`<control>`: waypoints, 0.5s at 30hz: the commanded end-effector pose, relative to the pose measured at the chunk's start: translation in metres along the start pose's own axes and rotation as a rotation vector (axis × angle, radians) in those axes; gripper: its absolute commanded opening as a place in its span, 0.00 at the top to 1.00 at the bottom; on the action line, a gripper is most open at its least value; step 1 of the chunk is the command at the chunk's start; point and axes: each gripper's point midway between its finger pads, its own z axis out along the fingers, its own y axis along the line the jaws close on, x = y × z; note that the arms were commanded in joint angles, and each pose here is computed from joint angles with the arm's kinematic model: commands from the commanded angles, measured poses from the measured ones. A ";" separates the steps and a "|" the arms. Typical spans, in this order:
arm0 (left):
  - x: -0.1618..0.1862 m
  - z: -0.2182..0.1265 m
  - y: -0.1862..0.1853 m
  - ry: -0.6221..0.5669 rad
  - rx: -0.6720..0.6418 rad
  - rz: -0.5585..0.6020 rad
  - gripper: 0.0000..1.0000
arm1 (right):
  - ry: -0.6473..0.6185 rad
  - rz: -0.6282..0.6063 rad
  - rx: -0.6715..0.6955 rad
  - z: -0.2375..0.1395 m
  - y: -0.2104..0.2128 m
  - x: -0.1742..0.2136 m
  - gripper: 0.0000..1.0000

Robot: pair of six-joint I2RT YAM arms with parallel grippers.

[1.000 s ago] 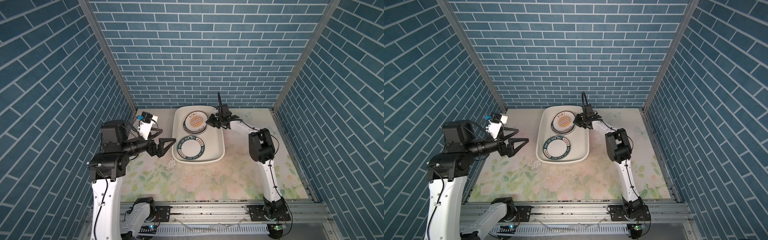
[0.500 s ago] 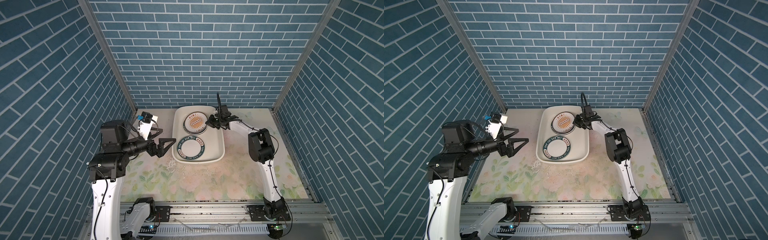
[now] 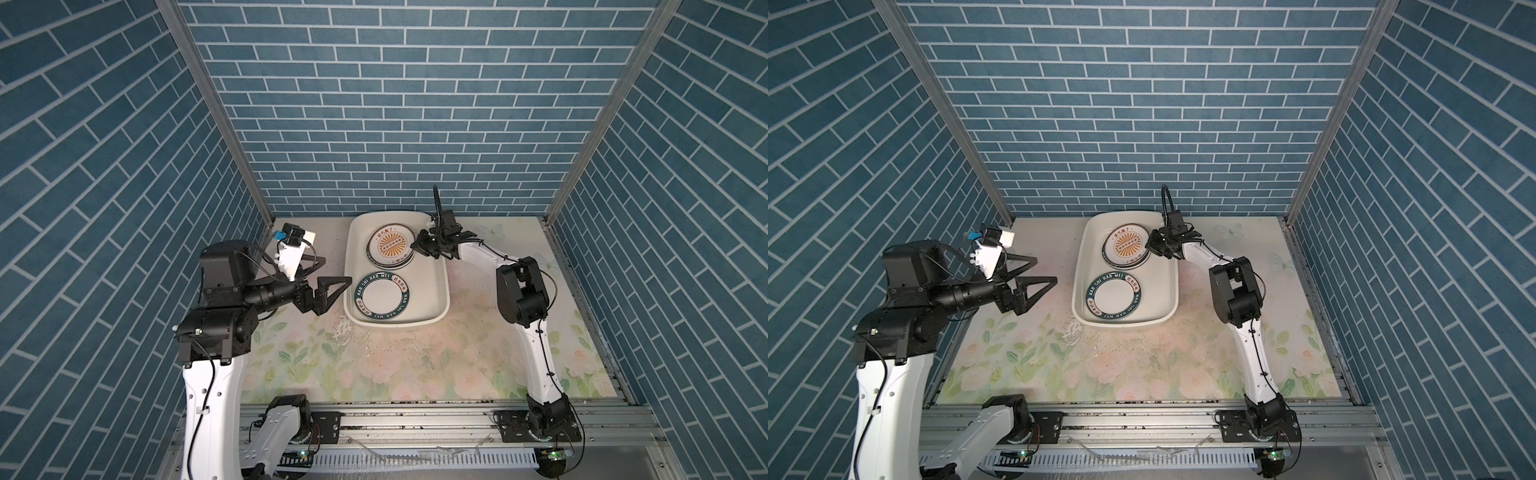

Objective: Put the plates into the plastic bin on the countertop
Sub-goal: 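Lower the sunburst plate flat onto the green-and-red plate stack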

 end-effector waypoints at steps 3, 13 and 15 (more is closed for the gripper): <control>-0.001 -0.002 -0.003 -0.011 0.008 0.009 0.00 | 0.011 0.025 0.008 0.004 -0.004 0.007 0.90; -0.003 -0.001 -0.002 -0.014 0.013 0.012 0.00 | 0.021 0.031 0.014 0.002 -0.005 0.011 0.88; -0.003 -0.001 -0.003 -0.014 0.014 0.010 0.00 | 0.020 0.032 0.016 0.001 -0.006 0.011 0.88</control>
